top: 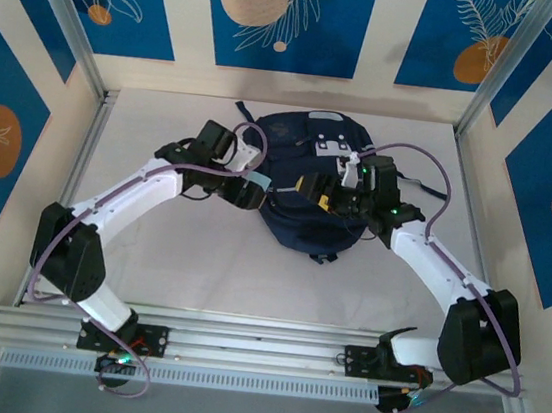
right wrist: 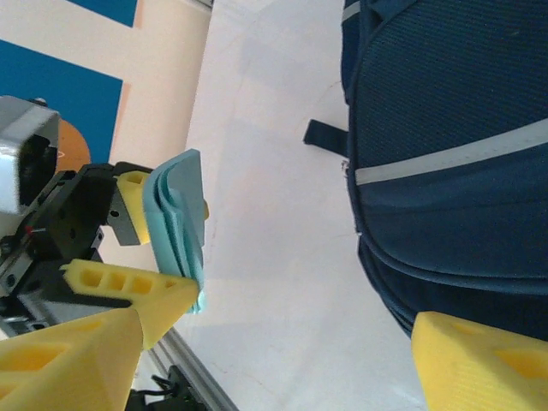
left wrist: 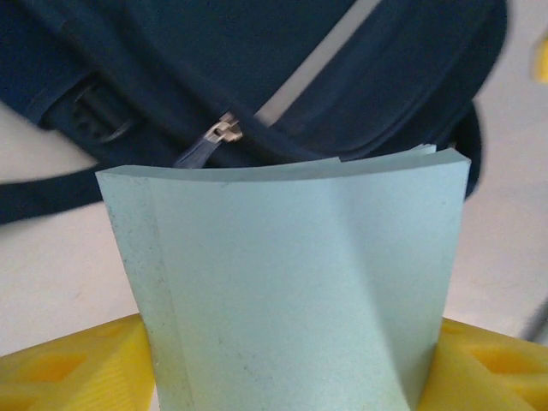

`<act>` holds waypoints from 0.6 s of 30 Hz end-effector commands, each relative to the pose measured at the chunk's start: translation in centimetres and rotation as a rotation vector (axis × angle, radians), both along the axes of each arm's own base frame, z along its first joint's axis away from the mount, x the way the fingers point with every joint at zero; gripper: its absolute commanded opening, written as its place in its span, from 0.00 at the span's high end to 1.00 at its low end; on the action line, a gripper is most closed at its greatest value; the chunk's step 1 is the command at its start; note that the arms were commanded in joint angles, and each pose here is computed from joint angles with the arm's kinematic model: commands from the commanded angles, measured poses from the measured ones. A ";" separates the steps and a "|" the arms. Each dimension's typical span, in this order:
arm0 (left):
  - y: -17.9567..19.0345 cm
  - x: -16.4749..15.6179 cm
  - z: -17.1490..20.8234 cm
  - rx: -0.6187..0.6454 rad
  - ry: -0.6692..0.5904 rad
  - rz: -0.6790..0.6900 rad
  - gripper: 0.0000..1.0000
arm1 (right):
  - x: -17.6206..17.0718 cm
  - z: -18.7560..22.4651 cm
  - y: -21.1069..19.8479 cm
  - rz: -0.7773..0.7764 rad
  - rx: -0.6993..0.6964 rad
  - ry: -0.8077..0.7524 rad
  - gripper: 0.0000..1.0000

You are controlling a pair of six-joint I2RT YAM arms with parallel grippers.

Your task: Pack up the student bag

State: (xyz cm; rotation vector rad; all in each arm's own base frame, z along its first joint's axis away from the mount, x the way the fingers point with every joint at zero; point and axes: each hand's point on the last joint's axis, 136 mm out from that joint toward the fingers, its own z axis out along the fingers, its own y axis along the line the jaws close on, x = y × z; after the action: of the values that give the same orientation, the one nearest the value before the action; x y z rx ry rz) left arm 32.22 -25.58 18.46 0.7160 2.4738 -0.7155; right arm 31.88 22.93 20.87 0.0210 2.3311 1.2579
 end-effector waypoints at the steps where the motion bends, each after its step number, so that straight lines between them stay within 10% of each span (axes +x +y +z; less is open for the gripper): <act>1: -2.6 -1.1 2.5 -0.142 -0.014 -0.101 0.29 | -0.1 2.5 1.8 0.071 0.074 -0.041 0.19; 18: -6.3 -3.4 1.7 -0.149 0.043 -0.234 0.30 | -1.1 2.6 4.9 0.176 0.155 -0.038 0.38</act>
State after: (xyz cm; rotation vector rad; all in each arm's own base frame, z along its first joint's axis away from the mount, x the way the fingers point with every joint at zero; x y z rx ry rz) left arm 29.39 -30.89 19.17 0.8945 2.3973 -0.9611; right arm 31.00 27.10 22.75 -0.1194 2.2646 1.4592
